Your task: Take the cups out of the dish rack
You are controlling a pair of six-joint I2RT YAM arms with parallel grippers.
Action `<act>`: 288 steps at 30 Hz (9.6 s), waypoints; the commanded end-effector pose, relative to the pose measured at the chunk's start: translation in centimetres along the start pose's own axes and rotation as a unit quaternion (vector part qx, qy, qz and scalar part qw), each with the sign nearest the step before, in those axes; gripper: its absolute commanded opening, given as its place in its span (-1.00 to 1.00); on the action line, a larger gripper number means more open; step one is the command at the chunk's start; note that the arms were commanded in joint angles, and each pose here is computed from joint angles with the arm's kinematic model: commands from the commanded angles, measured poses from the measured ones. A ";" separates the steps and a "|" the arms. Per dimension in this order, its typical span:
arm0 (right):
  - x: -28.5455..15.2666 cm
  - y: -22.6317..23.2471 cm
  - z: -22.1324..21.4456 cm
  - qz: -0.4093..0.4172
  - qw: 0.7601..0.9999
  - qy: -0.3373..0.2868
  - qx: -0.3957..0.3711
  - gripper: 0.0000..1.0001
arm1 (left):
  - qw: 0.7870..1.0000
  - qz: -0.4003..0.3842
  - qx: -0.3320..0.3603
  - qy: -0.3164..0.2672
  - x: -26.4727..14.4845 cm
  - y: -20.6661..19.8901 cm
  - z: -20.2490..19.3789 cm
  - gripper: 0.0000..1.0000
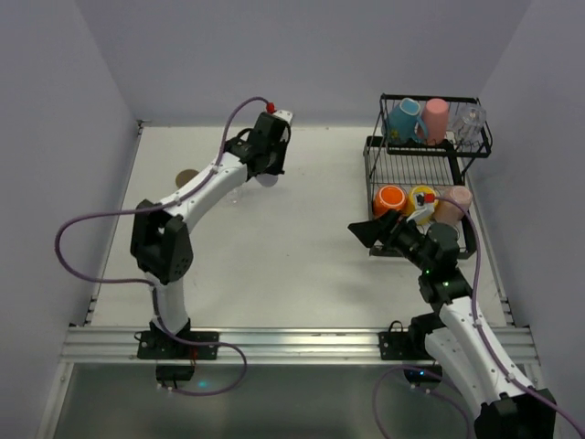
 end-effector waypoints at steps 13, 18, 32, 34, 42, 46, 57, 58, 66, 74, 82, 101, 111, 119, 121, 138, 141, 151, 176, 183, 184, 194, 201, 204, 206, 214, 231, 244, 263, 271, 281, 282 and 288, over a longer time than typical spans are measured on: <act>-0.4 -0.3 0.6 -0.028 0.998 -0.007 -0.050 0.98 | 0.983 0.040 0.071 0.166 6.5 2.8 -5.9 -0.97; -0.3 -0.3 0.7 -0.032 0.998 -0.007 -0.053 0.98 | 0.982 0.042 0.077 0.165 7.0 2.9 -6.0 -0.86; -1.2 -0.8 3.7 -0.147 0.982 -0.062 -0.104 0.98 | 0.989 0.036 0.066 0.131 5.4 2.8 -4.0 1.00; -1.4 -1.0 4.4 -0.171 0.976 -0.080 -0.110 0.98 | 0.994 0.024 0.056 0.095 3.9 2.5 -1.7 1.00; -1.0 -3.2 7.2 -0.300 0.938 -0.126 -0.123 0.97 | 0.981 -0.134 0.012 -0.139 -8.4 -1.2 7.1 1.00; 0.4 -3.9 8.9 -0.348 0.920 -0.120 -0.135 0.98 | 0.960 -0.198 0.018 -0.199 -14.8 -3.3 5.9 1.00; 4.1 -7.0 10.5 -0.439 0.884 -0.065 -0.144 0.98 | 0.950 -0.250 0.035 -0.186 -18.6 -2.3 -7.7 1.00; 4.3 -7.1 10.6 -0.443 0.883 -0.063 -0.142 0.98 | 0.950 -0.247 0.040 -0.185 -18.4 -2.2 -8.1 1.00; 6.2 -9.0 10.0 -0.468 0.874 -0.024 -0.132 0.98 | 0.953 -0.247 0.067 -0.162 -16.4 -2.2 -10.2 1.00; 7.8 -10.6 9.9 -0.487 0.862 0.001 -0.141 0.98 | 0.955 -0.242 0.066 -0.156 -16.1 -2.1 -10.8 1.00; 8.8 -11.8 10.1 -0.502 0.852 0.012 -0.151 0.98 | 0.957 -0.236 0.067 -0.151 -15.7 -2.0 -10.8 1.00; 8.5 -11.3 10.2 -0.454 0.870 -0.037 -0.188 0.28 | 0.957 -0.247 0.061 -0.141 -15.3 -2.4 -10.9 1.00; 7.3 -11.2 9.1 -0.469 0.868 -0.029 -0.163 0.84 | 0.956 -0.251 0.059 -0.140 -15.2 -2.6 -10.9 1.00; 7.5 -11.8 8.1 -0.468 0.870 0.005 -0.156 0.98 | 0.956 -0.251 0.062 -0.139 -15.1 -2.6 -10.9 1.00; 7.3 -11.6 8.2 -0.467 0.871 0.004 -0.155 0.74 | 0.956 -0.250 0.063 -0.138 -15.0 -2.6 -10.9 1.00; 2.7 -11.0 5.2 -0.467 0.875 -0.009 -0.126 0.45 | 0.957 -0.250 0.065 -0.134 -14.7 -2.6 -10.9 1.00; 3.0 -10.8 5.7 -0.465 0.876 -0.007 -0.131 0.98 | 0.956 -0.251 0.067 -0.134 -14.7 -2.7 -10.9 1.00; 5.9 -11.0 8.3 -0.487 0.861 -0.011 -0.147 0.98 | 0.956 -0.252 0.066 -0.133 -14.7 -2.7 -11.0 1.00; 8.8 -11.2 10.4 -0.477 0.866 0.006 -0.151 0.98 | 0.955 -0.256 0.065 -0.133 -14.9 -2.7 -11.1 1.00; 7.9 -11.8 8.8 -0.478 0.867 0.020 -0.142 0.98 | 0.956 -0.255 0.065 -0.132 -14.7 -2.7 -11.1 1.00; 7.9 -11.9 8.8 -0.480 0.865 0.020 -0.142 0.98 | 0.955 -0.257 0.065 -0.132 -14.8 -2.8 -11.0 1.00; 7.0 -11.8 8.6 -0.490 0.860 0.017 -0.142 0.78 | 0.950 -0.279 0.046 -0.135 -14.9 -3.4 -10.5 1.00; 4.9 -7.3 11.4 -0.445 0.878 -0.074 -0.158 0.17 | 0.935 -0.324 0.020 -0.143 -15.6 -4.6 -9.3 1.00; 3.8 -5.0 12.2 -0.405 0.894 -0.106 -0.160 0.11 | 0.926 -0.346 0.004 -0.151 -15.9 -5.3 -8.7 1.00; 2.5 -2.4 12.8 -0.360 0.908 -0.142 -0.164 0.07 | 0.917 -0.366 -0.010 -0.161 -16.0 -6.0 -8.1 1.00; 0.9 7.0 9.1 0.010 0.990 -0.120 -0.077 0.06 | 0.868 -0.446 -0.083 -0.200 -15.7 -8.7 -5.6 1.00; 2.1 9.7 4.2 0.260 0.964 0.000 0.054 0.06 | 0.808 -0.542 -0.144 -0.182 -14.4 -11.5 -5.1 0.62; 4.1 7.4 2.7 0.254 0.959 0.009 0.126 0.90 | 0.827 -0.503 -0.124 -0.217 -15.0 -10.8 -4.1 -1.00; -0.7 -0.9 0.0 -0.086 0.994 -0.039 -0.049 0.98 | 0.993 -0.084 0.085 0.008 0.0 -7.2 0.1 -1.00; -1.5 -0.5 0.1 -0.080 0.994 -0.046 -0.065 0.98 | 0.985 -0.067 0.119 0.107 6.6 -7.6 -3.0 -1.00; -1.5 -0.6 0.3 -0.086 0.992 -0.049 -0.077 0.98 | 0.976 -0.039 0.135 0.166 10.2 -6.6 -6.7 -0.64; -1.5 -0.7 0.3 -0.093 0.991 -0.052 -0.077 0.98 | 0.976 -0.032 0.136 0.165 10.2 -6.4 -6.6 -0.51; -1.9 -0.1 1.4 -0.112 0.988 -0.067 -0.087 0.98 | 0.980 -0.017 0.131 0.148 10.0 -6.1 -6.0 0.28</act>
Point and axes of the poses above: each gripper's point midway between its finger pads, its own x axis out along the fingers, its own y axis along the line the jaws close on, z = x × y, the point moved 7 cm from there along -x, back along the fingers, and after that the axes turned 5 degrees about x, right-handed, at the moved point
